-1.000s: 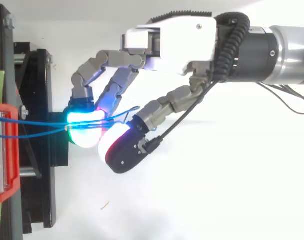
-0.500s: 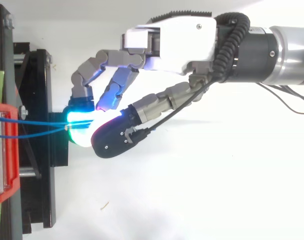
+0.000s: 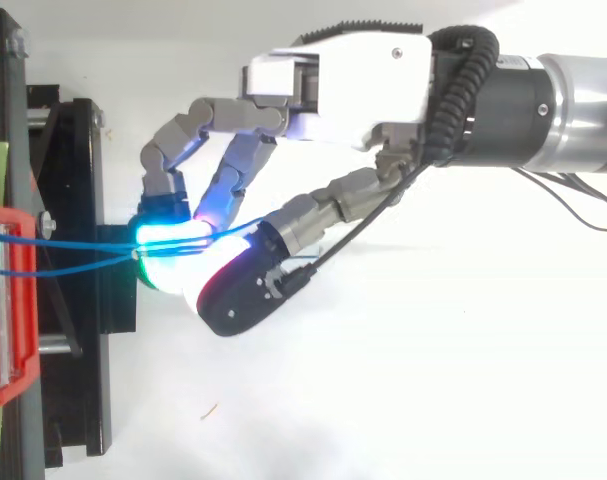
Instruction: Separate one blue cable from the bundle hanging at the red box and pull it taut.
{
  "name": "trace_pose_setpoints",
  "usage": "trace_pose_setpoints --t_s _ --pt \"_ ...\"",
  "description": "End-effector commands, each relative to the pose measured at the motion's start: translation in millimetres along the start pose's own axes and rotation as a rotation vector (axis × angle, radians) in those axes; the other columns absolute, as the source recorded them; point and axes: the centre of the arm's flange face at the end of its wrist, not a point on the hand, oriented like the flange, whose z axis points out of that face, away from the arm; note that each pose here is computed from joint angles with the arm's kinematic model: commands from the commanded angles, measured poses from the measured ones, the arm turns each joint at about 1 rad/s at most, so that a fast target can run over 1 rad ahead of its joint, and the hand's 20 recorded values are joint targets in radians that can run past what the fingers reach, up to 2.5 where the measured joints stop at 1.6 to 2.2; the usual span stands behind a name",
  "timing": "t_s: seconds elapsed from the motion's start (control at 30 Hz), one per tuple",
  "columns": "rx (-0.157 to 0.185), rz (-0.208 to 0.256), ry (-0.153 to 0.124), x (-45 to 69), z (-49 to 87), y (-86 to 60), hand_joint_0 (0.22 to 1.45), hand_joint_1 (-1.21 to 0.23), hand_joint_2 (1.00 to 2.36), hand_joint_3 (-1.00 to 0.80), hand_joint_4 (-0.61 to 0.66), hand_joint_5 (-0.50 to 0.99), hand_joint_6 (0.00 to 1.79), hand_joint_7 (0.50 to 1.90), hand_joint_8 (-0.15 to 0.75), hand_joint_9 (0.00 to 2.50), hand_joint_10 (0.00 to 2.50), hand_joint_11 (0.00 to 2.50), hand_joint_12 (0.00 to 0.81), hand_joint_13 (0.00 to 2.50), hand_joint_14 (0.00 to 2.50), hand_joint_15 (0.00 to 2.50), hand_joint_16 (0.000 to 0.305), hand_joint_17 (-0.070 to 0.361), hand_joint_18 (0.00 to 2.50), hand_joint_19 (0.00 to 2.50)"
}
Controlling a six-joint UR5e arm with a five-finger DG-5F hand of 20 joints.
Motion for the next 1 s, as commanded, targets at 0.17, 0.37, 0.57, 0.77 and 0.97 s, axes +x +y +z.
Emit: trace_pose_setpoints --t_s 0.17,0.37,0.57,0.77,0.97 --pt "0.001 0.006 -0.015 0.2 0.5 0.1 0.63 -0.6 1.01 -0.35 0.16 -0.15 0.85 1.18 0.437 1.21 0.02 0.79 0.448 1.15 0.01 0.49 0.049 0.111 1.06 0.41" --pt "0.002 0.008 -0.018 1.9 0.9 0.4 0.61 -0.76 1.02 -0.09 0.14 -0.16 0.88 1.18 0.462 1.17 0.01 0.8 0.479 1.16 0.02 0.48 0.055 0.124 1.12 0.37" --pt "0.001 0.006 -0.02 1.8 1.0 0.5 0.69 -0.86 1.02 -0.17 0.12 -0.19 0.91 1.14 0.423 1.06 0.01 0.84 0.453 1.07 0.02 0.49 0.05 0.113 1.02 0.4" --pt "0.0 0.006 -0.021 1.5 1.5 1.2 0.73 -0.9 1.0 -0.49 0.14 -0.18 0.9 1.14 0.414 1.09 0.02 0.84 0.44 1.06 0.02 0.49 0.048 0.108 1.01 0.39" --pt "-0.002 0.007 -0.022 2.6 1.6 0.9 0.59 -0.82 1.0 -0.5 0.2 -0.16 0.88 1.1 0.42 1.11 0.02 0.83 0.439 1.06 0.02 0.5 0.048 0.109 1.0 0.39"
